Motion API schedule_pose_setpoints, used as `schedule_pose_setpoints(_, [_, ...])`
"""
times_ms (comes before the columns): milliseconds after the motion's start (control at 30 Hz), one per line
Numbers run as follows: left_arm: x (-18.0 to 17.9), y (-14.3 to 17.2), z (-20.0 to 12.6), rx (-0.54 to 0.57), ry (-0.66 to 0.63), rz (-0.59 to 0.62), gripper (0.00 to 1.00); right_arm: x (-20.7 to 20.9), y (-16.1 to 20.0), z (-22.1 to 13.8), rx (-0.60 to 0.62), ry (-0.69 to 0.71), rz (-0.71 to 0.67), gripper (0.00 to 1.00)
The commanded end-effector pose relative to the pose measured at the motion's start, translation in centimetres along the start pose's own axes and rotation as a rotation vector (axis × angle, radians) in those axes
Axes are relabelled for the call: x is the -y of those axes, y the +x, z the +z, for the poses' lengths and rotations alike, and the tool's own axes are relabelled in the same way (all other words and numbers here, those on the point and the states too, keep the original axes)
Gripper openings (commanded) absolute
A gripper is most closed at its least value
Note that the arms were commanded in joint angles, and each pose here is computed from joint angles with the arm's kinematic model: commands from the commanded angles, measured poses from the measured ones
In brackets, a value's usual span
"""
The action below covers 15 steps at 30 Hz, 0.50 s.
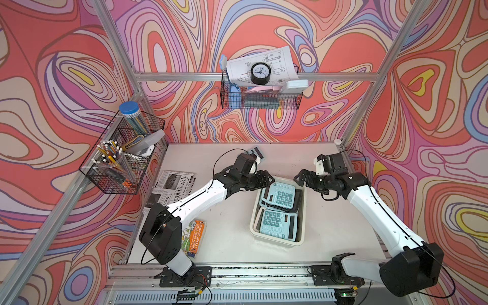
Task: Put the calculator in the storage box
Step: Place the calculator in the storage box, then adjust the storage box at the center of the board.
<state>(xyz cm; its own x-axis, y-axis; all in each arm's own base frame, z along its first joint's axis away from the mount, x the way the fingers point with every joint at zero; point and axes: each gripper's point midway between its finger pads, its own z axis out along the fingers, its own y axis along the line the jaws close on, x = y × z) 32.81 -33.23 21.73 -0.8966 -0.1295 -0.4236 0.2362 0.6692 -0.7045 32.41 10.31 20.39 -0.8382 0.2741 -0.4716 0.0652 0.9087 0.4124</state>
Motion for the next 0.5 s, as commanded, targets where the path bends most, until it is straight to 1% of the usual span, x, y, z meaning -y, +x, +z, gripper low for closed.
schedule_pose_setpoints(0, [0.8,-0.8,-2.9,0.048,-0.044,0.068,0.69,0.0,1.0,-0.5,-0.016,-0.021,-0.019,0.98])
schedule_pose_setpoints(100, [-0.5,-1.3,-4.4,0.076,-0.113,0.081,0.74,0.0,2.1,-0.1,-0.045,-0.046,-0.024,0.98])
schedule_pose_setpoints(200, [-2.2,-1.7,-5.9,0.097,-0.152,0.060,0.78,0.2,3.5,0.7,-0.093,-0.063,-0.025,0.98])
schedule_pose_setpoints(300, [-4.8,-1.8,-7.6,0.111,-0.163,-0.003,0.79,-0.3,4.4,1.4,-0.132,-0.108,-0.028,0.98])
schedule_pose_setpoints(367, [-7.0,-1.9,-9.0,0.142,-0.157,-0.058,0.80,-1.2,4.9,1.7,-0.151,-0.172,-0.026,0.98])
schedule_pose_setpoints(467, [-9.7,-1.5,-10.6,0.160,-0.177,-0.117,0.81,-2.3,5.6,2.2,-0.194,-0.252,-0.014,0.98])
